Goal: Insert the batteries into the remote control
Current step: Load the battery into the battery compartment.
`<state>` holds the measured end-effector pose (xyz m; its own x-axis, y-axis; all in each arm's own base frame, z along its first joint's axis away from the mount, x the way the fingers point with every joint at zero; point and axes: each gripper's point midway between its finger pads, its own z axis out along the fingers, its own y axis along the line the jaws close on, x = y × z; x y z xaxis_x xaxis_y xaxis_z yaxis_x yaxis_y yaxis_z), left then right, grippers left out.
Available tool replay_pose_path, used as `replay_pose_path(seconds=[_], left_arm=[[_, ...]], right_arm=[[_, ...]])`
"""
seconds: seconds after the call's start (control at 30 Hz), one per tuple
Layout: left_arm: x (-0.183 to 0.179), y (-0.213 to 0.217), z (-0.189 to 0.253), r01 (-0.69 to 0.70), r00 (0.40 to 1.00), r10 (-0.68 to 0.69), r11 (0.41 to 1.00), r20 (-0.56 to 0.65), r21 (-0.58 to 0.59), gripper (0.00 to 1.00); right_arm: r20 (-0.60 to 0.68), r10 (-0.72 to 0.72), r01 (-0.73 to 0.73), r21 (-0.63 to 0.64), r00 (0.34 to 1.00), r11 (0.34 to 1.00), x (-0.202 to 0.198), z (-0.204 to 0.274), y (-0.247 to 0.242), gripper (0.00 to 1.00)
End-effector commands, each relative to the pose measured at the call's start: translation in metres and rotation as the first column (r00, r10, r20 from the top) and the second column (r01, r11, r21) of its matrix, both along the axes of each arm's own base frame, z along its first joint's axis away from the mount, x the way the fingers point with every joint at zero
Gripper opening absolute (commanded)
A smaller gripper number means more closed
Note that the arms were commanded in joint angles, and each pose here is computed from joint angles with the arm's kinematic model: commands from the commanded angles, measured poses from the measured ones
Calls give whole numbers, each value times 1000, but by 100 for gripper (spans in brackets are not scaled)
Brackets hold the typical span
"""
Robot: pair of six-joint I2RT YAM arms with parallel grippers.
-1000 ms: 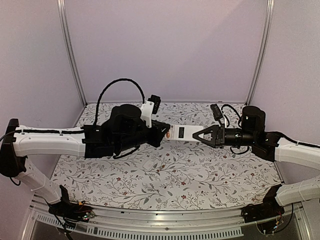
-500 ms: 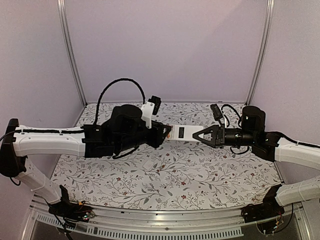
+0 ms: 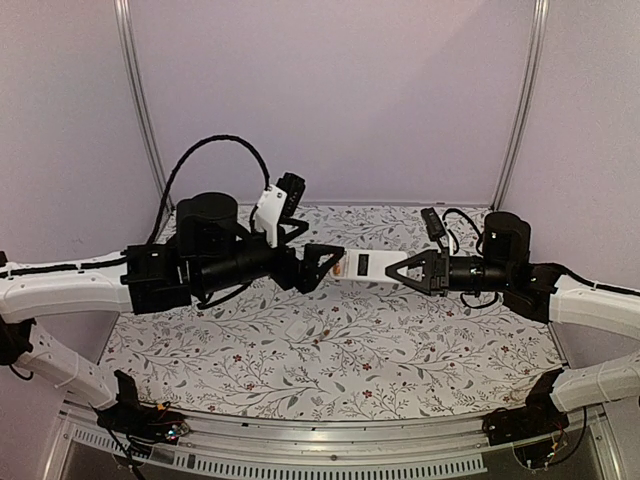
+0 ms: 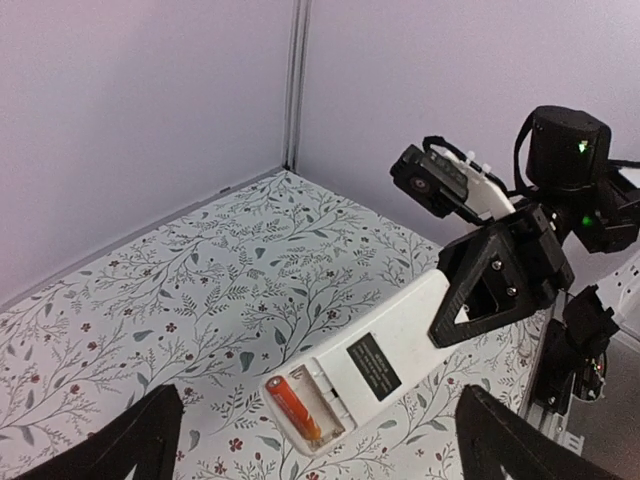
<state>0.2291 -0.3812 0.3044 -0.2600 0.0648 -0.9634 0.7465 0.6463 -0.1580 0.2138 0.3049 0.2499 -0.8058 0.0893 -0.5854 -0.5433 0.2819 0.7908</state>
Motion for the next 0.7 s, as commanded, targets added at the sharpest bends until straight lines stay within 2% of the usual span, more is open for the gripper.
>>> replay_pose_path(seconds=[0.0, 0.13, 0.27, 0.43, 0.67], left_arm=[[-21, 21, 3, 112, 957, -160, 973, 243, 200, 99], [-35, 30, -24, 125, 896, -282, 901, 344, 414, 100], [-35, 29, -38, 55, 848, -320, 845, 422, 531, 100], [-36, 15, -39, 15, 784, -369, 816, 500, 578, 100], [-34, 0, -43, 16, 749, -418, 787, 514, 616, 99]], right_arm=[[-17, 4, -4, 15, 1000, 1000, -1, 6, -1, 0], [-35, 17, -16, 31, 999, 999, -4, 11, 0, 0], [-70, 18, -15, 47, 997, 999, -5, 16, 1, 0], [-118, 24, -15, 77, 993, 997, -6, 26, 3, 0], [-187, 26, -7, 100, 982, 995, -5, 33, 7, 0]])
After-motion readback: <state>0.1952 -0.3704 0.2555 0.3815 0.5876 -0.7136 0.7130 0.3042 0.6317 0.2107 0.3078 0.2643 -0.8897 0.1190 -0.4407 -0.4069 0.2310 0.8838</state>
